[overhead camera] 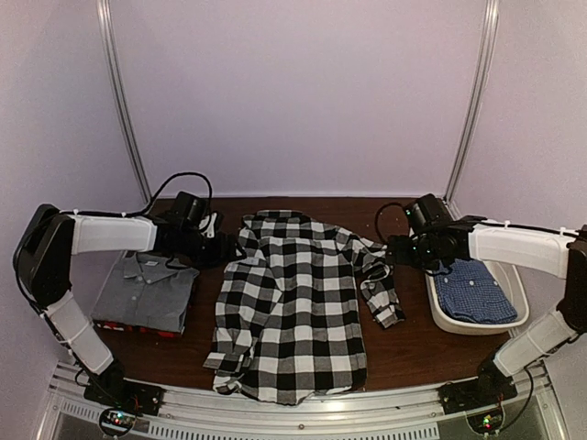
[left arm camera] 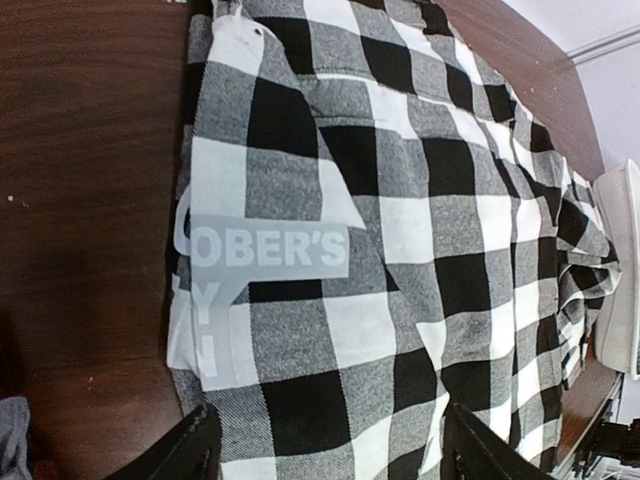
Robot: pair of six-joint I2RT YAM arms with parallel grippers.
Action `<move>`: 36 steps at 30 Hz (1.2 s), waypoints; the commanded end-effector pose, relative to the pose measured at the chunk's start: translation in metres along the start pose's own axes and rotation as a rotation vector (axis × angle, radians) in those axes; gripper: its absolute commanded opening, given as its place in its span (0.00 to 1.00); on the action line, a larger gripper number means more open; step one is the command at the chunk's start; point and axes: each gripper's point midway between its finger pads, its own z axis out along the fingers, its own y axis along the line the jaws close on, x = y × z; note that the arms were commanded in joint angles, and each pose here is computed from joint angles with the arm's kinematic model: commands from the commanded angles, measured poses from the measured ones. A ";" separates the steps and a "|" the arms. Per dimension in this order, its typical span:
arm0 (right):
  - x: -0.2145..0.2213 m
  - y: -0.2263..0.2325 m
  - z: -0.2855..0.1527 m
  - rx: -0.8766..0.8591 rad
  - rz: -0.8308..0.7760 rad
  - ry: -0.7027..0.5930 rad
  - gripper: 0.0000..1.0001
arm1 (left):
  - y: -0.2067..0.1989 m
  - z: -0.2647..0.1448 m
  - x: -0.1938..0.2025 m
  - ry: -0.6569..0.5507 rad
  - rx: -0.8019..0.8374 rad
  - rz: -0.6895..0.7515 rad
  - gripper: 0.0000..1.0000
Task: Fold and stack the long sleeve shirts
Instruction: Move the bin to the corner of the board, then adjust the flattened shirt at the center of the board.
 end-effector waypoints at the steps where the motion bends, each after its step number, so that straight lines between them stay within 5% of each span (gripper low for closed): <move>1: -0.008 0.025 0.004 -0.008 -0.049 -0.012 0.90 | 0.008 -0.010 0.016 -0.007 -0.093 0.020 0.76; 11: -0.005 0.048 0.014 -0.051 -0.081 -0.007 0.90 | 0.029 -0.028 0.091 0.075 -0.117 -0.039 0.64; 18: 0.000 0.053 0.021 -0.067 -0.081 0.003 0.89 | 0.019 -0.021 0.114 0.117 -0.101 -0.049 0.42; 26: 0.003 0.053 0.025 -0.062 -0.089 0.005 0.89 | 0.013 -0.026 0.103 0.088 -0.110 -0.044 0.01; 36: 0.008 0.049 0.043 -0.019 -0.117 0.014 0.90 | -0.009 -0.066 0.042 -0.079 -0.182 0.002 0.00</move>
